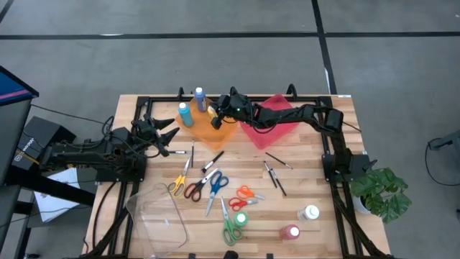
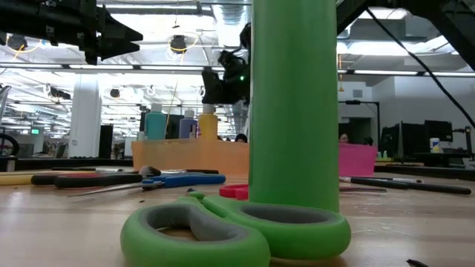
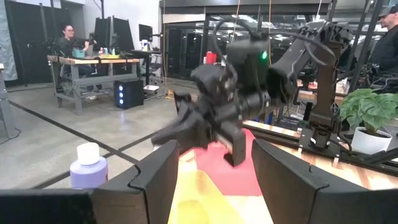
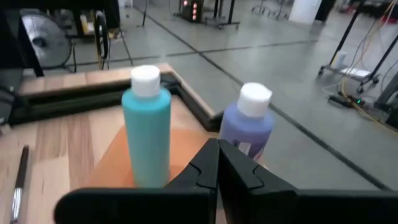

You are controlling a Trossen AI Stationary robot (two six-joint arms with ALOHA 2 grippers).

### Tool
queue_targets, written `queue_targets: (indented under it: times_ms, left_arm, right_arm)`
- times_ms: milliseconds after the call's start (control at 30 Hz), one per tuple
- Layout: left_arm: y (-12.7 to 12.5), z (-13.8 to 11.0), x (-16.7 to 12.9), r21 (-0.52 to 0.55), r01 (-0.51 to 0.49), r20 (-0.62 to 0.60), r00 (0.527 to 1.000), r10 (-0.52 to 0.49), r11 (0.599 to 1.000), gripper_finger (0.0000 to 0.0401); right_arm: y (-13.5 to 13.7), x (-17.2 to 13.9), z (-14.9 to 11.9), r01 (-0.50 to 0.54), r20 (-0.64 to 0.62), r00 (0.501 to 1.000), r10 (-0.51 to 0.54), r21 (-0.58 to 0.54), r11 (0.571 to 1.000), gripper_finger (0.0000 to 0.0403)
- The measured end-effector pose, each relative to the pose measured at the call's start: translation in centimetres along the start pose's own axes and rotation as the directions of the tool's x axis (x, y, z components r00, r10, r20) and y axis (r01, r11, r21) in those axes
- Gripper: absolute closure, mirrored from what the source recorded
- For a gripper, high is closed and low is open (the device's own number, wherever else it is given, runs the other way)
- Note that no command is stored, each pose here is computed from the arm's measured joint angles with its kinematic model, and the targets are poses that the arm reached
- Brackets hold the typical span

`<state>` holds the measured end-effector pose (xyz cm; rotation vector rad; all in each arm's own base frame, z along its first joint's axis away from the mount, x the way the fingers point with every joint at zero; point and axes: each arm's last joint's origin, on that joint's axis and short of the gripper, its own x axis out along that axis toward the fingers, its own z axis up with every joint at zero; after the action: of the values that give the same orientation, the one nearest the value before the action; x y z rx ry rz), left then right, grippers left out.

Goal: Pick & Place Paint Supplies
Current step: Put the yellow paint bottle into the orange bin

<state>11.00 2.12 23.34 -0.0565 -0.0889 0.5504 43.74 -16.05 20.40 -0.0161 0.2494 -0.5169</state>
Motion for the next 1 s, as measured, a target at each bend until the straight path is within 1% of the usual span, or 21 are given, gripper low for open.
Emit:
queue_targets:
  times_ms: [100,700,867,1000]
  left_arm:
    - [0.00,0.00,0.00,0.002,0.000,0.000,1.000,0.000,1.000,0.0201]
    - [0.00,0.00,0.00,-0.001,0.000,0.000,1.000,0.000,1.000,0.0201]
    - [0.00,0.00,0.00,-0.001,0.000,0.000,1.000,0.000,1.000,0.0201]
    - [0.00,0.00,0.00,-0.001,0.000,0.000,1.000,0.000,1.000,0.0201]
  right_arm:
    - [0.22,0.34,-0.41,-0.003,0.007,1.000,0.003,0.007,1.000,0.0401]
    - [0.64,0.21,-0.69,-0.014,-0.036,0.999,0.014,0.020,1.000,0.0403]
    - [0.65,0.21,-0.80,-0.032,-0.043,0.998,0.034,0.058,0.998,0.0403]
    - [0.66,0.22,-0.91,-0.031,-0.052,0.998,0.034,0.059,0.998,0.0403]
